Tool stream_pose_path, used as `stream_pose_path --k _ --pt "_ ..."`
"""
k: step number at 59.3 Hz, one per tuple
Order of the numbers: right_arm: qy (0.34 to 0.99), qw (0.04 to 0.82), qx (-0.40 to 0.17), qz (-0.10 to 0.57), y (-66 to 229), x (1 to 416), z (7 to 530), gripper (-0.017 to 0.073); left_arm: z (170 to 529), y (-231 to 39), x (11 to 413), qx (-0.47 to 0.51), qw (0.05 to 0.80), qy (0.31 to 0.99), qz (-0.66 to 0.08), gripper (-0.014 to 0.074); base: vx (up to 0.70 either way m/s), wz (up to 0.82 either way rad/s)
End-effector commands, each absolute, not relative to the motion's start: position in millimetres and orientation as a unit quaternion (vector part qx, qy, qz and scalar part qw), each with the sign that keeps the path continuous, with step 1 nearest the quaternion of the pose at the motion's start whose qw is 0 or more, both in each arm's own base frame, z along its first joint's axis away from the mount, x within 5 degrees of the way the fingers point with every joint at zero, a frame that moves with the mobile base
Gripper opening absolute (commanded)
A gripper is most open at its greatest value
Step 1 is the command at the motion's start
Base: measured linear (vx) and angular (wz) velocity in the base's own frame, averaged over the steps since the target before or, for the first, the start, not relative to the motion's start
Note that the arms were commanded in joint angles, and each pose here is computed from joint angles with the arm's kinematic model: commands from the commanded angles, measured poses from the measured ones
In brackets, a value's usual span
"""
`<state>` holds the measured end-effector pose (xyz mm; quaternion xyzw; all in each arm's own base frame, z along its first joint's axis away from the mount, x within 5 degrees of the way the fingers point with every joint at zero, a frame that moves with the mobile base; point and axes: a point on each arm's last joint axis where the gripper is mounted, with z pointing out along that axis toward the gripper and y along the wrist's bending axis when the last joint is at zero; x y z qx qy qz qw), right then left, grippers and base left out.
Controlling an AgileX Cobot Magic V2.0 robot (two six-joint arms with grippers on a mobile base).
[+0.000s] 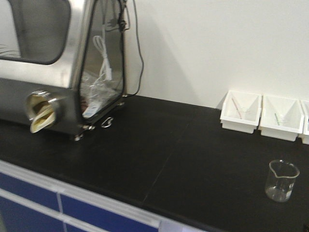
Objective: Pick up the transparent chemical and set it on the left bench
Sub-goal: 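Drive the base to the bench with white bins, holding the pipette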
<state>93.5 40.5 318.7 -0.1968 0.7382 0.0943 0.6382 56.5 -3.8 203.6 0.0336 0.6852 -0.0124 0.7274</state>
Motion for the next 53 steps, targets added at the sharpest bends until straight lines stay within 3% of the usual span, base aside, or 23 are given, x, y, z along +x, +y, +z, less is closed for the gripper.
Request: stream_pose_path --k 1,53 --pt "0.704 0.678 -0.189 0.098 40.4 93.8 335.7 0.0 206.3 -3.6 55.0 0.029 0.755 0.655 -0.016 -0.0003 0.41 -0.34" --pt "0.704 0.678 -0.189 0.098 40.4 93.9 335.7 0.0 206.3 -3.6 55.0 0.029 0.755 0.655 -0.016 -0.0003 0.31 -0.4"
